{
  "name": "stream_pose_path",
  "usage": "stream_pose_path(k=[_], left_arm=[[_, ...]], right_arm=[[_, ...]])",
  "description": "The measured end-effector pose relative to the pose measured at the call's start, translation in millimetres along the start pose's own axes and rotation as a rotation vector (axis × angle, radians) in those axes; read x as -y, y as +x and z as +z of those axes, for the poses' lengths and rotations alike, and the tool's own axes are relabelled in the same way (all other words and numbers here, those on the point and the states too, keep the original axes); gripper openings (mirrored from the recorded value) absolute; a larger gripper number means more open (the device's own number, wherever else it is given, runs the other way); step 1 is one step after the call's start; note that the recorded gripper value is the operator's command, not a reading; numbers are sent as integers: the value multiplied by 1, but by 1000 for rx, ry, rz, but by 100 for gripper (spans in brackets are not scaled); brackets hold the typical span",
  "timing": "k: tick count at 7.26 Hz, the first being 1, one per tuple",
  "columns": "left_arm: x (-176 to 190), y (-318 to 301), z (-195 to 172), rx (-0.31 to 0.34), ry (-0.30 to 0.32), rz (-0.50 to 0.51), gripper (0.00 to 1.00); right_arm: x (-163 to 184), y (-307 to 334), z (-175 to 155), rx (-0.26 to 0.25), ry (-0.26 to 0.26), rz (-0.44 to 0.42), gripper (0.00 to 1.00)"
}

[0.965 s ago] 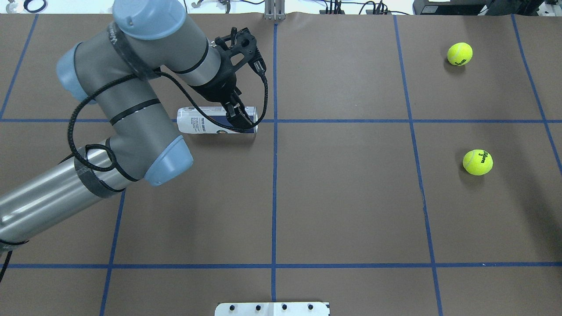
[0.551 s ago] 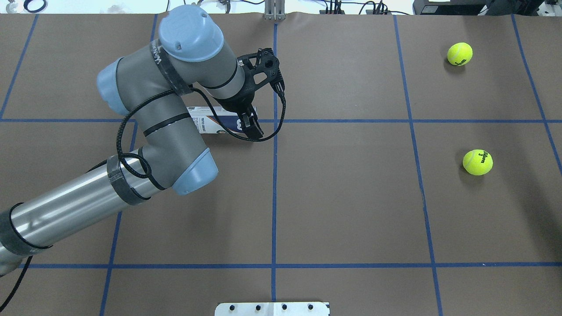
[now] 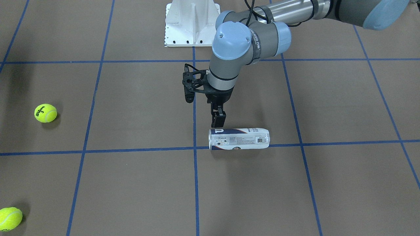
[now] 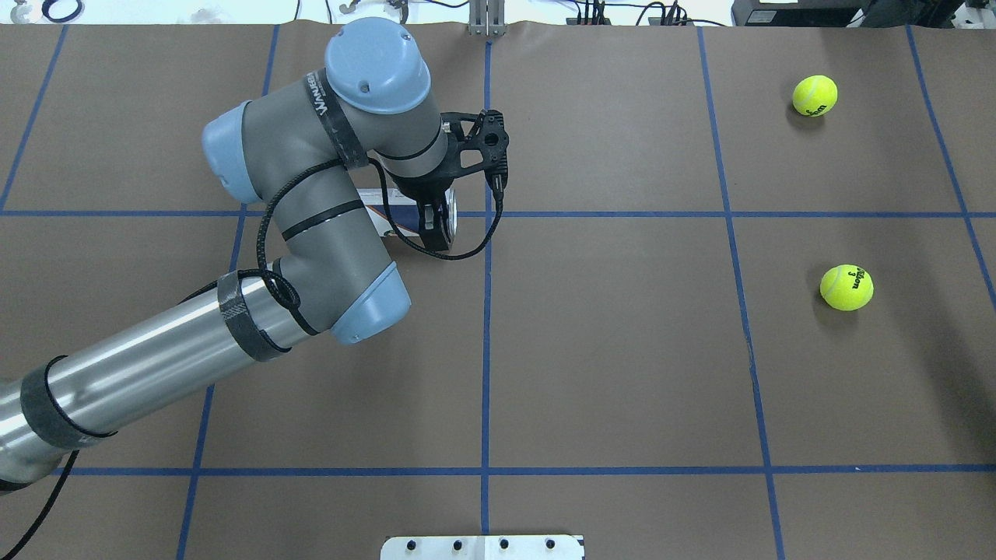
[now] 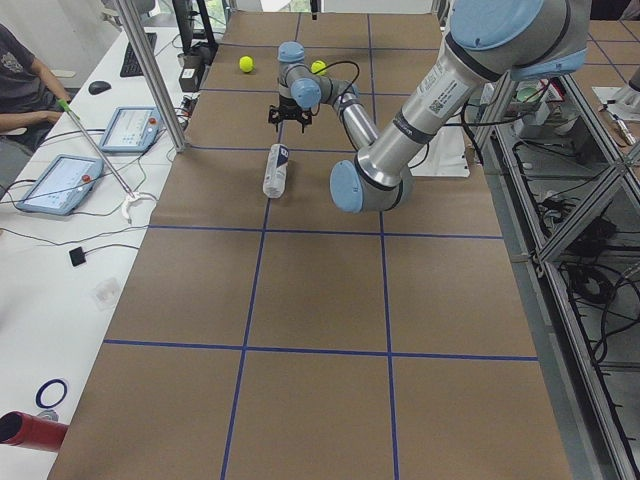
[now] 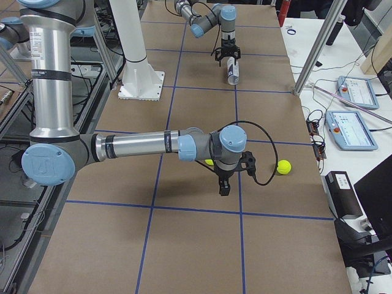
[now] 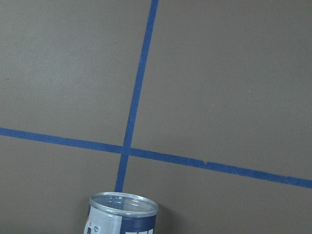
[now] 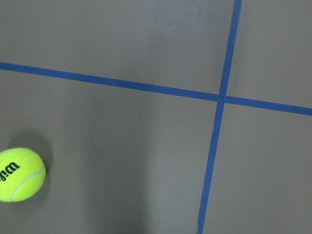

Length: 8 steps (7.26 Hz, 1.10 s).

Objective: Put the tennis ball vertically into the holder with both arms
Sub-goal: 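Grasp the can's open end with the left gripper and tip it upright, then hold the upright can steady with the left gripper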

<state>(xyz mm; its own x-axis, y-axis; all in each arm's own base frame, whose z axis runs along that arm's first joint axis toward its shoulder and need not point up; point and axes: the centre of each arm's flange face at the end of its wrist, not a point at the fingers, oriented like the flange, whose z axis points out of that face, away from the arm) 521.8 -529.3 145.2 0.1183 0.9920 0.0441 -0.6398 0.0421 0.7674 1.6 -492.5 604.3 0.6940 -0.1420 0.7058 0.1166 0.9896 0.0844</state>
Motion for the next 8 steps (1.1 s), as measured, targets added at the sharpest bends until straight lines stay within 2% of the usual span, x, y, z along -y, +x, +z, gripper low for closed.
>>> stream_pose_path(k=[3,5,8], left_arm=[[9,10,21,49,-77,120,97],[13,6,31,63,-94,130,96],[17,-6,44,130,-83,108,94]], right_arm=[[0,-1,1,1,-1,-3,99],[0,-2,1,2,-1,-3,99],[0,-3,0,8,0,-4,99]])
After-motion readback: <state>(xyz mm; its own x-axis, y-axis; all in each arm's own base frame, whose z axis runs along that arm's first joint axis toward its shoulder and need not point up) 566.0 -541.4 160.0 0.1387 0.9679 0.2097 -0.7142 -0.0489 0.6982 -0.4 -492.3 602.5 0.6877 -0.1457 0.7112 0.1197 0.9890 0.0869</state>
